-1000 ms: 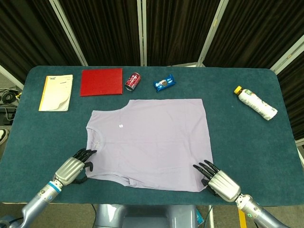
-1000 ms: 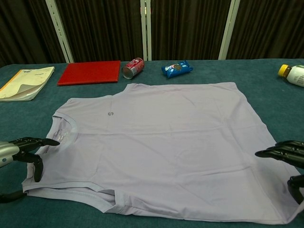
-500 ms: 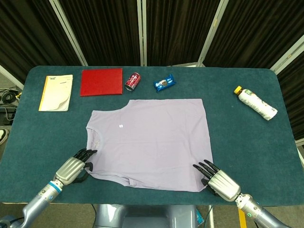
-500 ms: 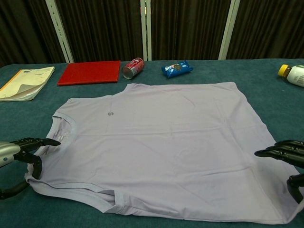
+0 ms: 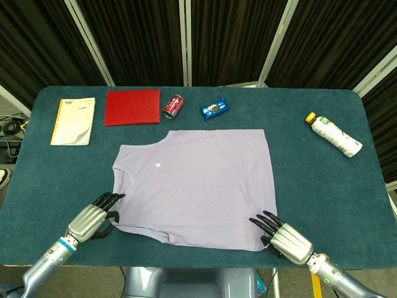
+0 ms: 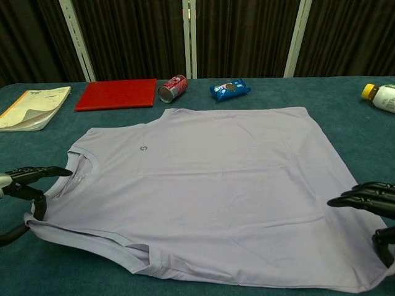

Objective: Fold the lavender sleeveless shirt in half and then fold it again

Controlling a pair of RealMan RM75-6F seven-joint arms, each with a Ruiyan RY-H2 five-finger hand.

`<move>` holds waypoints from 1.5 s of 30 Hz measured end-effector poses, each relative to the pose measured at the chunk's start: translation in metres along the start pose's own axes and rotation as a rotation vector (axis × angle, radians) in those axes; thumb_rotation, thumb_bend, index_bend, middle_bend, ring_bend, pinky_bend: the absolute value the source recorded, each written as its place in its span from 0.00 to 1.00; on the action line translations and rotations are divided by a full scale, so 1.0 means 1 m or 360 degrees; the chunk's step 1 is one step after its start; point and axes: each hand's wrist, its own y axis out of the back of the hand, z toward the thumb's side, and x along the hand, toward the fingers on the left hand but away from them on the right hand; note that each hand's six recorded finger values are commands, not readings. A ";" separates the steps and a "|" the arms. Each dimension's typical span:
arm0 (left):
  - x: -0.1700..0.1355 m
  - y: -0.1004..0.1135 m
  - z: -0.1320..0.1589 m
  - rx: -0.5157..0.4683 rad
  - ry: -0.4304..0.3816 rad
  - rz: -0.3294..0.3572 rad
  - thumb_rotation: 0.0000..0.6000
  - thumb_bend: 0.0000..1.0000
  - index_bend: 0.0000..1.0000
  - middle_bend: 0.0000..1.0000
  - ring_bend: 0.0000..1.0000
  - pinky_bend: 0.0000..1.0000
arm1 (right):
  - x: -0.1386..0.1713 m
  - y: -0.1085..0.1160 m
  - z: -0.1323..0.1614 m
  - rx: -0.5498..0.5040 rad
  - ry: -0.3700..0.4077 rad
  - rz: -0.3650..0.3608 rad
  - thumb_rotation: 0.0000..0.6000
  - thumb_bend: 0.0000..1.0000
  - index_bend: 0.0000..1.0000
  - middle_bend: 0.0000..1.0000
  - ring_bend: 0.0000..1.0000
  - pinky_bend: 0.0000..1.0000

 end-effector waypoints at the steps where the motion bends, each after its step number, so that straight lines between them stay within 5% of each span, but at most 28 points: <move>1: -0.002 0.002 0.001 0.0001 -0.0006 -0.0002 1.00 0.60 0.70 0.00 0.00 0.00 | 0.000 0.002 0.001 -0.0006 0.0009 -0.0001 1.00 0.47 0.75 0.05 0.00 0.00; 18: -0.050 0.016 0.013 0.0034 -0.0077 -0.0167 1.00 0.60 0.70 0.00 0.00 0.00 | 0.012 0.033 0.022 -0.0219 0.0109 0.0109 1.00 0.48 0.76 0.07 0.00 0.00; 36: -0.088 0.017 0.014 0.0026 -0.0087 -0.0357 1.00 0.61 0.70 0.00 0.00 0.00 | 0.039 0.039 0.045 -0.0384 0.0191 0.0275 1.00 0.49 0.76 0.08 0.00 0.00; 45: -0.079 0.022 0.017 -0.0040 -0.0072 -0.0338 1.00 0.61 0.70 0.00 0.00 0.00 | 0.033 0.041 0.044 -0.0414 0.0162 0.0267 1.00 0.49 0.76 0.08 0.00 0.00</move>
